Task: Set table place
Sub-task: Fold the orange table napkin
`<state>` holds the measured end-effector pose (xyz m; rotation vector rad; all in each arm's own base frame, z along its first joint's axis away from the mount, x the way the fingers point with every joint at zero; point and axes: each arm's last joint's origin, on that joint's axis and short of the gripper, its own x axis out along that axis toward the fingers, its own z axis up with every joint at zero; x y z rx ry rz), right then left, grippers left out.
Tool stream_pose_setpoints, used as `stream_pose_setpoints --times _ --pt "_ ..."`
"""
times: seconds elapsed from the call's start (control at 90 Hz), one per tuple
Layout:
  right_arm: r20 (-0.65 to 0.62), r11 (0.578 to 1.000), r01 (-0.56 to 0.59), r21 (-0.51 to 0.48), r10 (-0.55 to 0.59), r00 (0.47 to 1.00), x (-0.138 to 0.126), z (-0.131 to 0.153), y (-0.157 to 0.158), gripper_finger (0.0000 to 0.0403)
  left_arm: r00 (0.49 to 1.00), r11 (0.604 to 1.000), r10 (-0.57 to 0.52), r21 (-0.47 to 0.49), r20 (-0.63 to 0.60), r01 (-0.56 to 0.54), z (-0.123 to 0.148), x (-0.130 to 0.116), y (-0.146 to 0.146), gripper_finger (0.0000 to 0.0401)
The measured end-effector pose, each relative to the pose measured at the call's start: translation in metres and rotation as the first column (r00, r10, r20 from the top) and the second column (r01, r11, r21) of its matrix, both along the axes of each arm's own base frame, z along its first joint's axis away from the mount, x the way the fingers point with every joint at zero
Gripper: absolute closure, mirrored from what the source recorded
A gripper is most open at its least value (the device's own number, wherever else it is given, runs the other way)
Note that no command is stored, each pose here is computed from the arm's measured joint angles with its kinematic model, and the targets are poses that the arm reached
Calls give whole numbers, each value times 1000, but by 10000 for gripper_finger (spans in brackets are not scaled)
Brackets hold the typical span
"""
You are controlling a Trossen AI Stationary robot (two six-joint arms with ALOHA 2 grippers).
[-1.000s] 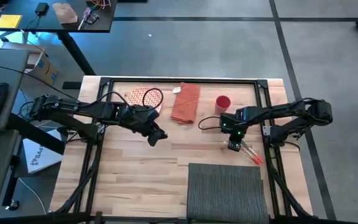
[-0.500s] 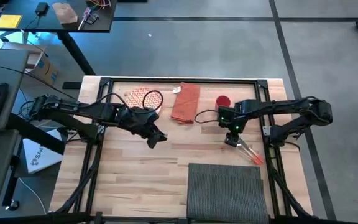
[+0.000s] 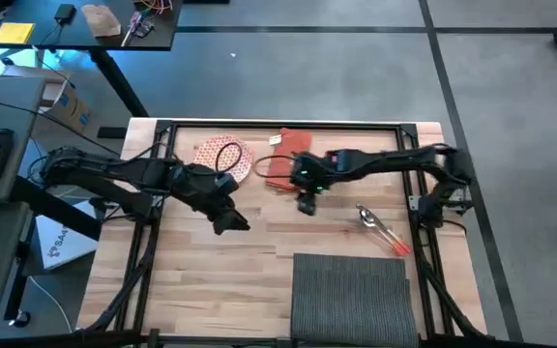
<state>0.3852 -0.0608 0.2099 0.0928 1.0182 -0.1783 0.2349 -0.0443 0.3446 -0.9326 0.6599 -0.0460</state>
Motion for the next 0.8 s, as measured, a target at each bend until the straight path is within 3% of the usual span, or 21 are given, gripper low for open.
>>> stream_pose_setpoints --times 0.122,0.278,0.4,0.522,0.656,0.8 --pt "-26 994 -10 -105 8 1000 35 -20 -16 234 999 1000 10 -21 33 -9 8 -10 1 256" --pt "-64 995 -6 -104 -1 998 65 -50 -38 234 997 999 44 -11 66 -43 15 -17 3 256" --pt "-76 993 65 -101 -73 994 77 -67 -55 241 995 998 68 1 73 -68 16 -18 4 256" --pt "-83 990 137 -19 -138 987 81 -79 -70 287 995 998 59 23 78 -61 15 -18 3 256" --pt "-113 987 159 14 -157 981 80 -74 -72 383 995 998 44 43 85 -48 15 -19 0 256" --pt "-139 992 124 20 -120 983 82 -44 -63 400 996 994 10 111 90 -20 14 -20 -2 256"
